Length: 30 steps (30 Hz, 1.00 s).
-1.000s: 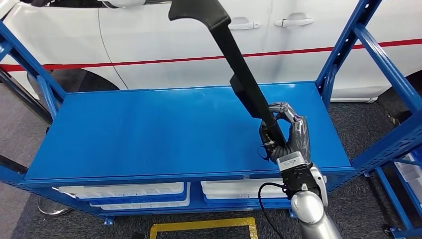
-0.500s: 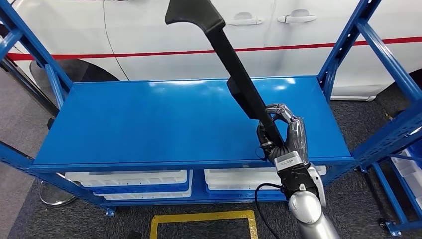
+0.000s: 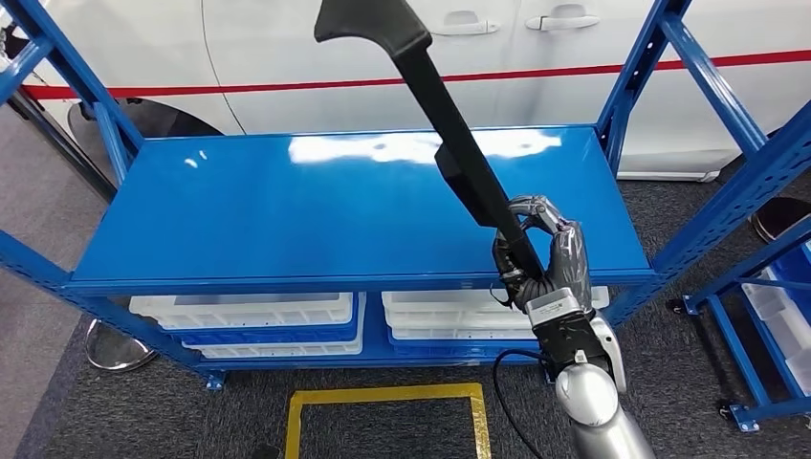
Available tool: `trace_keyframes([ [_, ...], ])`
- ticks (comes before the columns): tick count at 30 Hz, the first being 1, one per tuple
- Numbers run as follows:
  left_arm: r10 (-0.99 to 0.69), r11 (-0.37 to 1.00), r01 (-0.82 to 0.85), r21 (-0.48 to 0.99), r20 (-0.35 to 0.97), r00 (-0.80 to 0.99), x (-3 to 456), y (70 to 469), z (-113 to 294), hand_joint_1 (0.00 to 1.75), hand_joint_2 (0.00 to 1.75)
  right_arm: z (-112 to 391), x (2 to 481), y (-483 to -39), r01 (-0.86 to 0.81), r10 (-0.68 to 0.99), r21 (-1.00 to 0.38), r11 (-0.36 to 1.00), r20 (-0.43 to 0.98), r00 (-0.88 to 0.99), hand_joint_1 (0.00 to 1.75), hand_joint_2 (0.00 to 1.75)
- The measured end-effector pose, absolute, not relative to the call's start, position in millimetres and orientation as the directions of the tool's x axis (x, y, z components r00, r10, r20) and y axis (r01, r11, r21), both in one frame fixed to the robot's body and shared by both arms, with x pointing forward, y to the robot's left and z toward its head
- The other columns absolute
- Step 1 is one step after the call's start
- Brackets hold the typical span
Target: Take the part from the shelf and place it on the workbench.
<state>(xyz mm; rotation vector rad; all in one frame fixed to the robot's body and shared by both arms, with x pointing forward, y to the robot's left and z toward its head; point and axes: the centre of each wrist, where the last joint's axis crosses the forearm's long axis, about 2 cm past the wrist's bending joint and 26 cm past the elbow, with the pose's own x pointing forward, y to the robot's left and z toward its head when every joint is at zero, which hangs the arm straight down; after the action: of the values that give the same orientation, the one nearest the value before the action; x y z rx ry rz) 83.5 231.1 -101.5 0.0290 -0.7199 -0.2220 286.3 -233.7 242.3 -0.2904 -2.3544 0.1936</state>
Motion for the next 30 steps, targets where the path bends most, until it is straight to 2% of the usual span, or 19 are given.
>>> trace_keyframes([
  [30, -0.209, 0.977, 0.189, 0.101, 0.645, 0.735, 83.3, 230.5, -101.5, 0.00, 1.75, 243.2, 285.8, -233.6, 0.150, 0.258, -0.216, 0.965, 0.670, -0.696, 1.75, 1.75],
])
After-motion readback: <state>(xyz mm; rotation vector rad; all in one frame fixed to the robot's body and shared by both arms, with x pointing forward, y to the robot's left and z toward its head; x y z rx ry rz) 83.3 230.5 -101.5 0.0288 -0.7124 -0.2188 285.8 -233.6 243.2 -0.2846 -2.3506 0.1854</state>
